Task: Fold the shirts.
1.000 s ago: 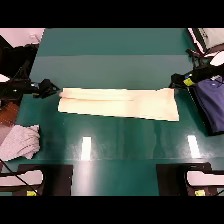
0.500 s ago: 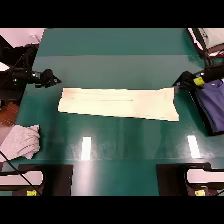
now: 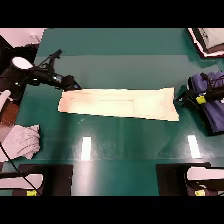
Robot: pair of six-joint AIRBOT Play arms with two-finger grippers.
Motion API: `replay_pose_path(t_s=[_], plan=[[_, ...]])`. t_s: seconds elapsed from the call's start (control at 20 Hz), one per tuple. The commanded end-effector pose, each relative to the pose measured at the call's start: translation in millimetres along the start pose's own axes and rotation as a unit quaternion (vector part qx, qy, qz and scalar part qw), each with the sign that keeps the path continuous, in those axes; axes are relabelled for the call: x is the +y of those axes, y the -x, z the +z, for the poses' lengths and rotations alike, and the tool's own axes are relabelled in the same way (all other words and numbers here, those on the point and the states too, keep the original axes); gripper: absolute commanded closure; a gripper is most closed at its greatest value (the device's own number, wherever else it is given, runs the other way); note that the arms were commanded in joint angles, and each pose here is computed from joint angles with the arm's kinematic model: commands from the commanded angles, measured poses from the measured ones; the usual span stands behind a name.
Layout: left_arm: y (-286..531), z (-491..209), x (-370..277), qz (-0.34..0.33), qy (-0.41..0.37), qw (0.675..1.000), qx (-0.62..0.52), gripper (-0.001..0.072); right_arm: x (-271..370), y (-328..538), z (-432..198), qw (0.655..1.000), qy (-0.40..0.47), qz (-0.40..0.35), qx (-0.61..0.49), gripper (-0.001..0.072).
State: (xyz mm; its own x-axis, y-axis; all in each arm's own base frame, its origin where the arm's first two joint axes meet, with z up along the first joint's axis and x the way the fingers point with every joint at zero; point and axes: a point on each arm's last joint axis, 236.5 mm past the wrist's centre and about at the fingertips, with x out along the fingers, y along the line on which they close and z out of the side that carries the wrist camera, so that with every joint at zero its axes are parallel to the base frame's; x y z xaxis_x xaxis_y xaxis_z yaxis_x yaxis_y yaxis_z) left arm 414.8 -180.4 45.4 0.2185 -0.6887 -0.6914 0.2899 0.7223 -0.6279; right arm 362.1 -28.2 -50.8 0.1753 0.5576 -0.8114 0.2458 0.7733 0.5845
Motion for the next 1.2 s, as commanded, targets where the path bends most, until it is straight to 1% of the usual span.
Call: replay_pose_path(t_s=[0.0,0.05,0.1,0.3,0.35,0.4,0.45,0.55,0.6,0.75,0.95,1.15], plan=[[-24,-1,-30,-0.005,-0.033,0.999,0.0,0.0686,-1,-23,3,0.999,-0.005,0.049,-0.008,0.0103],[-28,1,-34,-0.004,-0.038,0.999,-0.005,0.0686,4,-32,4,0.998,-0.002,0.063,-0.002,0.0104],[-31,1,-38,-0.005,-0.042,0.999,-0.007,0.0686,10,-38,5,0.997,0.0,0.077,0.001,0.0122],[-34,-1,-41,-0.004,-0.047,0.999,-0.003,0.0686,34,-56,5,0.996,0.016,0.092,0.007,0.0125],[-34,-1,-40,-0.004,-0.047,0.999,-0.003,0.0686,41,-59,3,0.995,0.024,0.097,0.012,0.0183],[-34,-1,-40,-0.004,-0.047,0.999,-0.003,0.0686,45,-62,0,0.995,0.032,0.096,0.017,0.0212],[-34,-1,-40,-0.004,-0.047,0.999,-0.003,0.0686,50,-65,-3,0.994,0.038,0.096,0.023,0.0312],[-34,-2,-38,0.0,-0.035,0.999,0.0,0.0686,55,-69,-5,0.994,0.049,0.096,0.029,0.0597],[-35,-8,-33,0.012,-0.032,0.999,0.013,0.0686,58,-69,-6,0.993,0.062,0.096,0.029,0.0695],[-42,-21,-20,0.064,-0.038,0.997,0.038,0.0686,69,-55,-1,0.992,0.081,0.094,0.007,0.0699],[-61,-8,-40,0.059,-0.063,0.996,0.003,0.0686,117,-1,7,0.988,0.111,0.106,-0.019,0.0702],[-102,-3,-62,0.03,-0.075,0.996,0.03,0.0686,196,53,2,0.975,0.184,0.116,-0.037,0.0702]])
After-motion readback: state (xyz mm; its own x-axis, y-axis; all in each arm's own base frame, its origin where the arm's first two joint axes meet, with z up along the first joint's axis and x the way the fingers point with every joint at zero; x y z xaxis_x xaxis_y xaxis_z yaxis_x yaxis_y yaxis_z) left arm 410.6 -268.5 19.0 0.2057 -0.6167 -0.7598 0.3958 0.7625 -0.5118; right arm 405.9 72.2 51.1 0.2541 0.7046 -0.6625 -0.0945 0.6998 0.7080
